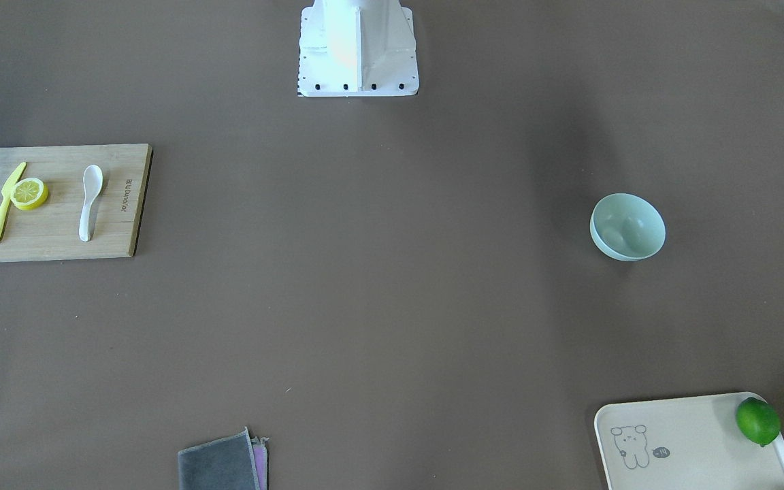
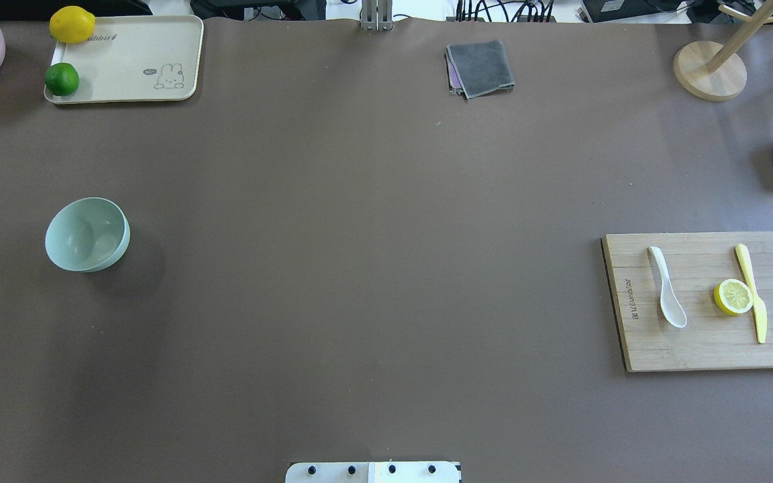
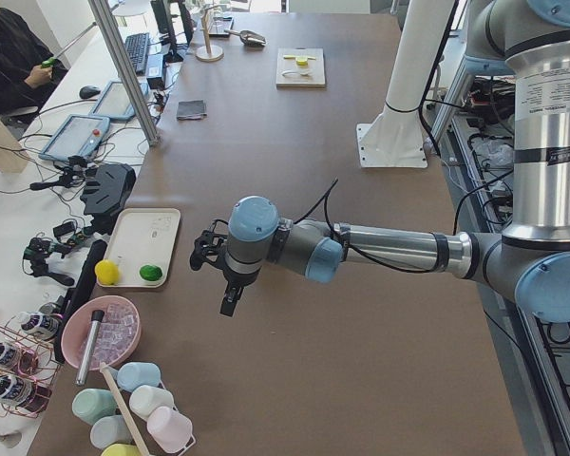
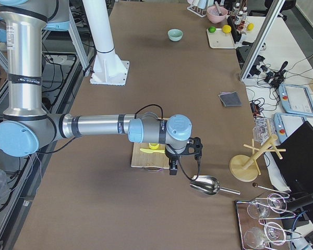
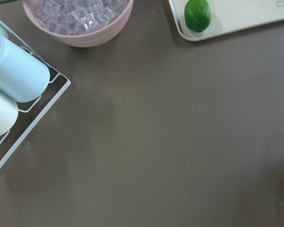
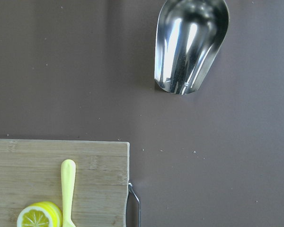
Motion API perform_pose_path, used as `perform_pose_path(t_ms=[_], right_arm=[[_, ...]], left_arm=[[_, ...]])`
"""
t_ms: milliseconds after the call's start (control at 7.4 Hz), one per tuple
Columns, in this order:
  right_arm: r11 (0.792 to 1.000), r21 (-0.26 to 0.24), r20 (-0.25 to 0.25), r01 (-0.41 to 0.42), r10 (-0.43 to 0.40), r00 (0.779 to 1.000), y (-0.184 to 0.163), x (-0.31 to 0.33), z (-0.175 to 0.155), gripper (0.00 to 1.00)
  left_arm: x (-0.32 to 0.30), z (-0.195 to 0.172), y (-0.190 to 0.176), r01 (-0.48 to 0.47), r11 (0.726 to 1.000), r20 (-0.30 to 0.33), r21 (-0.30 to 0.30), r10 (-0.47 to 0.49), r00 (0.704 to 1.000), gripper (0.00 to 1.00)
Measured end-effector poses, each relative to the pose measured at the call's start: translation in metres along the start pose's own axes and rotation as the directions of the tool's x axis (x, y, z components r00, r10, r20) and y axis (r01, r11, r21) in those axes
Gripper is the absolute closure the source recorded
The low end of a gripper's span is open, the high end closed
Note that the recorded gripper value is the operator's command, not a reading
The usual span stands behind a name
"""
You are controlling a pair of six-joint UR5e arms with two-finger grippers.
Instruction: Place spoon in bowl
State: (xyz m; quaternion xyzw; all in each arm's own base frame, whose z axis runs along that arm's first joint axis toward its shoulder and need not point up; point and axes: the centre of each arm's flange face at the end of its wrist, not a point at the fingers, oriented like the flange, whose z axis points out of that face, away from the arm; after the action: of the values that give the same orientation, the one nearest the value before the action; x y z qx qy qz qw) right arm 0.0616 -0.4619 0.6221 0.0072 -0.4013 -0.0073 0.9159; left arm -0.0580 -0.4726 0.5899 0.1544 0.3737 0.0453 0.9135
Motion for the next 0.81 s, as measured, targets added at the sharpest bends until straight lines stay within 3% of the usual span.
perform_pose_path(t_ms=[811], right_arm=[[1.0, 0.017, 0.0, 0.0, 0.0, 1.0, -0.0029, -0.0005, -0.0078, 0.0]], left_arm=[[-0.0036, 0.0034, 0.0046, 0.01, 1.0, 0.001, -0.01, -0.01, 1.0, 0.02]])
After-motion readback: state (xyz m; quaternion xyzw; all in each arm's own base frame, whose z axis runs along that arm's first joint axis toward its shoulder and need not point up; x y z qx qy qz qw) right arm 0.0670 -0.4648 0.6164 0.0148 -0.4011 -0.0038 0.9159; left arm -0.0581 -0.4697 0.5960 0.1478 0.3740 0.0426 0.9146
